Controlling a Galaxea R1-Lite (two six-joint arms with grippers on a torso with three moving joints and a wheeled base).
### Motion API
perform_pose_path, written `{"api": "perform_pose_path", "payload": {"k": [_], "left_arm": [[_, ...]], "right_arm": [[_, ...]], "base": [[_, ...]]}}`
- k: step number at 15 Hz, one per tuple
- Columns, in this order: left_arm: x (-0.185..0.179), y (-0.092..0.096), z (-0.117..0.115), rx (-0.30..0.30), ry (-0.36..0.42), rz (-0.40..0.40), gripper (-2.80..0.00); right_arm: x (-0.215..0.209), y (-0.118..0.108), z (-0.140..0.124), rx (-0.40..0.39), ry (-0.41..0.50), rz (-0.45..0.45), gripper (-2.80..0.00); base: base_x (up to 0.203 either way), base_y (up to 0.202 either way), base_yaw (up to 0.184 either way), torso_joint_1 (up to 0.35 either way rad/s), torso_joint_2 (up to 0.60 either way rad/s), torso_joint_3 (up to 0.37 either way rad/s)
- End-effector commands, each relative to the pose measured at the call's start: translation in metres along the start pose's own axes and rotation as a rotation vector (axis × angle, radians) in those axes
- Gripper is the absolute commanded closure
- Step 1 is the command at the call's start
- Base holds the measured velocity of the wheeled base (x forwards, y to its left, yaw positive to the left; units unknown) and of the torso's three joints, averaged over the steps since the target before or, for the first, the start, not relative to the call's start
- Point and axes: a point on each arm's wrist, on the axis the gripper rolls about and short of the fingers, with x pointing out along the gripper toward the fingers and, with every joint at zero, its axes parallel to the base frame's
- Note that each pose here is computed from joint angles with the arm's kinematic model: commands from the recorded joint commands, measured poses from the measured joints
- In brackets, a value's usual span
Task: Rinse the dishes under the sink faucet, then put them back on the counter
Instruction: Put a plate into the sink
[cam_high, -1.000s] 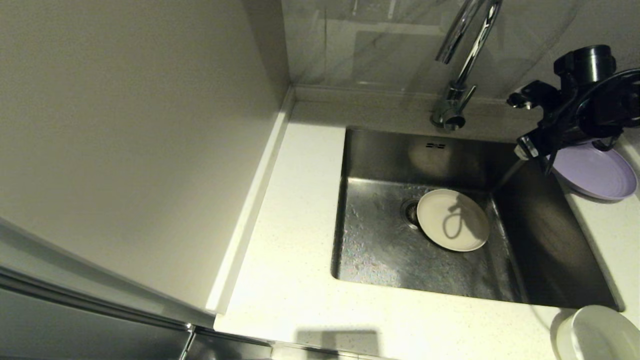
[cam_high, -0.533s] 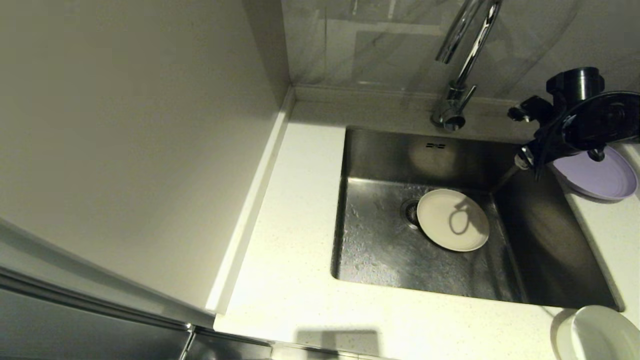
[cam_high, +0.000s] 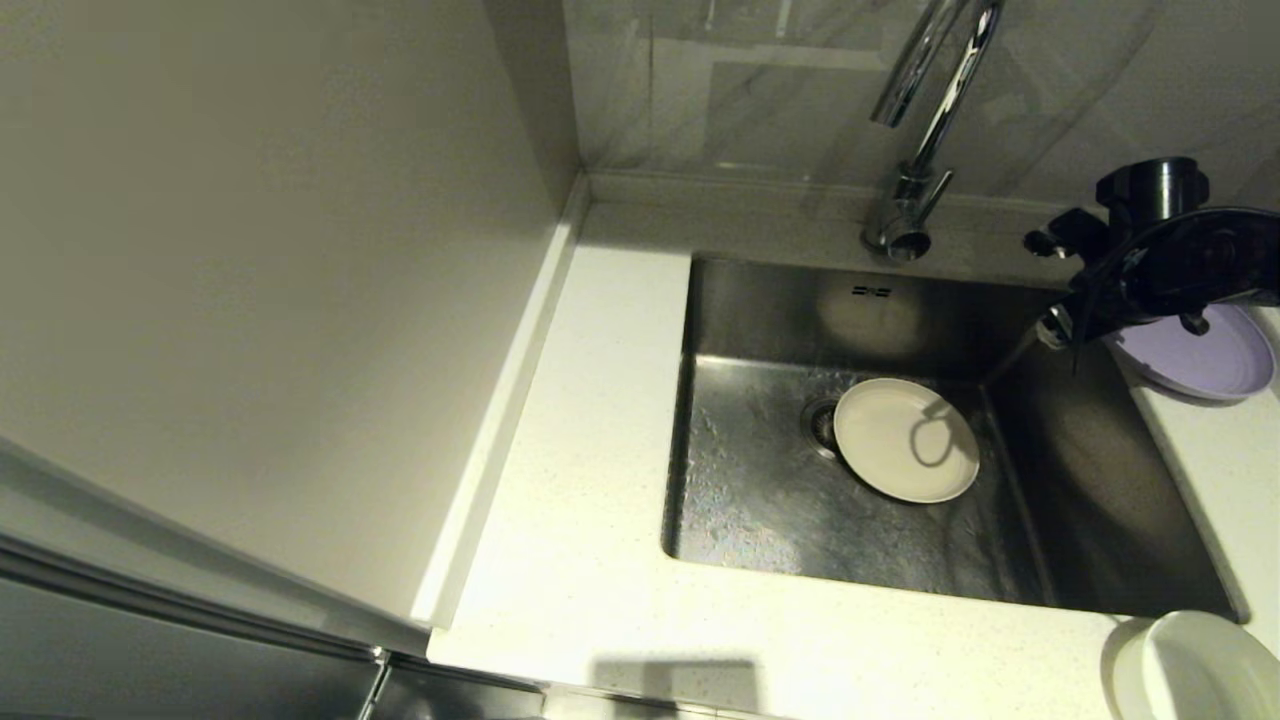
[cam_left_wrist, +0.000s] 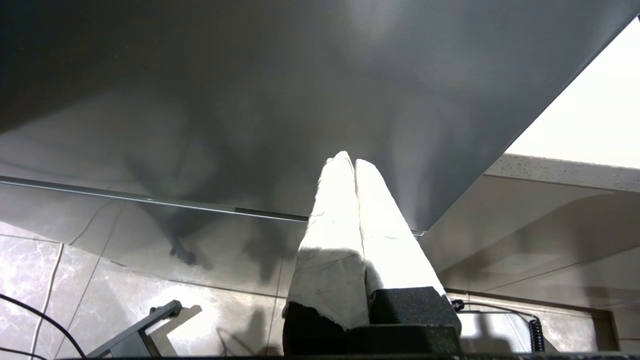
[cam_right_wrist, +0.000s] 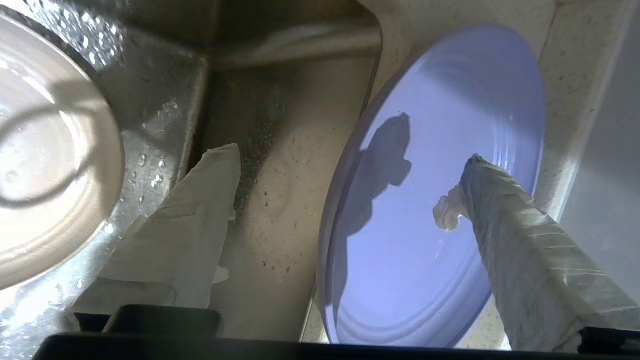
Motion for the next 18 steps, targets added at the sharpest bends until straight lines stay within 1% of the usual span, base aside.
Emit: {"api": "perform_pose_path", "payload": {"k": [1,6,12,16,18], "left_arm": [[0.000,0.000,0.000,-0.001,-0.003,0.000,0.00],[0.000,0.000,0.000,-0.001,-0.003,0.000,0.00],[0.000,0.000,0.000,-0.001,-0.003,0.000,0.00],[0.000,0.000,0.000,-0.001,-0.003,0.000,0.00],[0.000,0.000,0.000,-0.001,-0.003,0.000,0.00]], "right_arm": [[0.005,0.000,-0.003,-0.005,0.014,-0.002,0.00],[-0.002,-0.006,-0.001,0.003,0.003,-0.012,0.00],[-0.025,-0.020,0.008,0.024,-0.044,-0.031,0.00],[-0.059,-0.030,0.017,0.035,-0.107,-0.024,0.00],[-0.083,-0.027,0.015,0.019,-0.132,0.026,0.00]], "base": [[0.000,0.000,0.000,0.000,0.00,0.000],[0.000,0.000,0.000,0.000,0.00,0.000],[0.000,0.000,0.000,0.000,0.00,0.000],[0.000,0.000,0.000,0.000,0.00,0.000],[0.000,0.000,0.000,0.000,0.00,0.000]]}}
